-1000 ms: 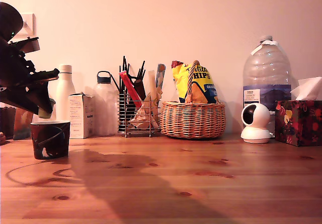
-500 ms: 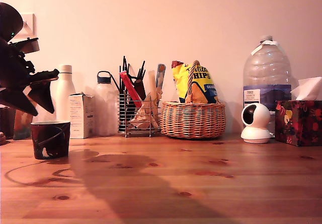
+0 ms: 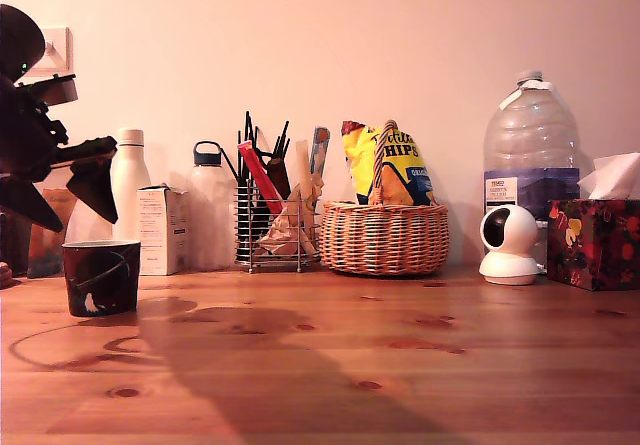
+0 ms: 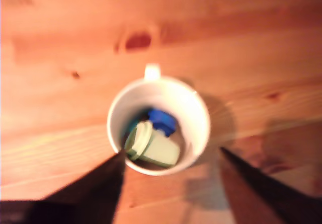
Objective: Pick up the coffee capsules from the table one by one and drop them inside the nearest coffee cup
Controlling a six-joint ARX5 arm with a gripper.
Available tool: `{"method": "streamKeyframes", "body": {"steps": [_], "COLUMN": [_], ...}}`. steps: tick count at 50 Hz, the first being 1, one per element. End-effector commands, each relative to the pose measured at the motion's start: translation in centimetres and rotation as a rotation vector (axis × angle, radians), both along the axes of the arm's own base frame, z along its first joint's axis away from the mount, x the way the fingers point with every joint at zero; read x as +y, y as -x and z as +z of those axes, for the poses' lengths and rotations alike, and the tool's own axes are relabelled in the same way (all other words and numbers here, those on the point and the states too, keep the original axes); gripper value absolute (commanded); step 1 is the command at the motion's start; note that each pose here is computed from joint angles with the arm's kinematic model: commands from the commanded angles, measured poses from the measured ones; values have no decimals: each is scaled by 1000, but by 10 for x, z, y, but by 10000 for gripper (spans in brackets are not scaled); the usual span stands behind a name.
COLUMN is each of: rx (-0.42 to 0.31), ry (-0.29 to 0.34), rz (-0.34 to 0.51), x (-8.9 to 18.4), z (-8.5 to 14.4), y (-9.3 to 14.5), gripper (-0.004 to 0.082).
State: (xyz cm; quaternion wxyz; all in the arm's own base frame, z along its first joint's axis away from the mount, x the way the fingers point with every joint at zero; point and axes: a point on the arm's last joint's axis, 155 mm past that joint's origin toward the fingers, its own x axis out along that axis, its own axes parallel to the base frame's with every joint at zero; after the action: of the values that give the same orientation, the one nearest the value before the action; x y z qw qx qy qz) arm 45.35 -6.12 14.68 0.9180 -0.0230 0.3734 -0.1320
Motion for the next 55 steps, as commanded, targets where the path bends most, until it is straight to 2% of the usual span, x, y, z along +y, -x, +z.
{"method": "streamKeyframes", "body": {"steps": [1, 17, 28, 40, 55], "rx": [-34, -144, -249, -339, -361], "ry": [-8, -16, -9, 17, 38], "rz": [-23, -44, -46, -70, -78], "x": [-5, -11, -11, -14, -14], "z": [16, 65, 78, 56, 18], "y": [3, 32, 55, 87, 132], "gripper": [-21, -19, -19, -19, -19]}}
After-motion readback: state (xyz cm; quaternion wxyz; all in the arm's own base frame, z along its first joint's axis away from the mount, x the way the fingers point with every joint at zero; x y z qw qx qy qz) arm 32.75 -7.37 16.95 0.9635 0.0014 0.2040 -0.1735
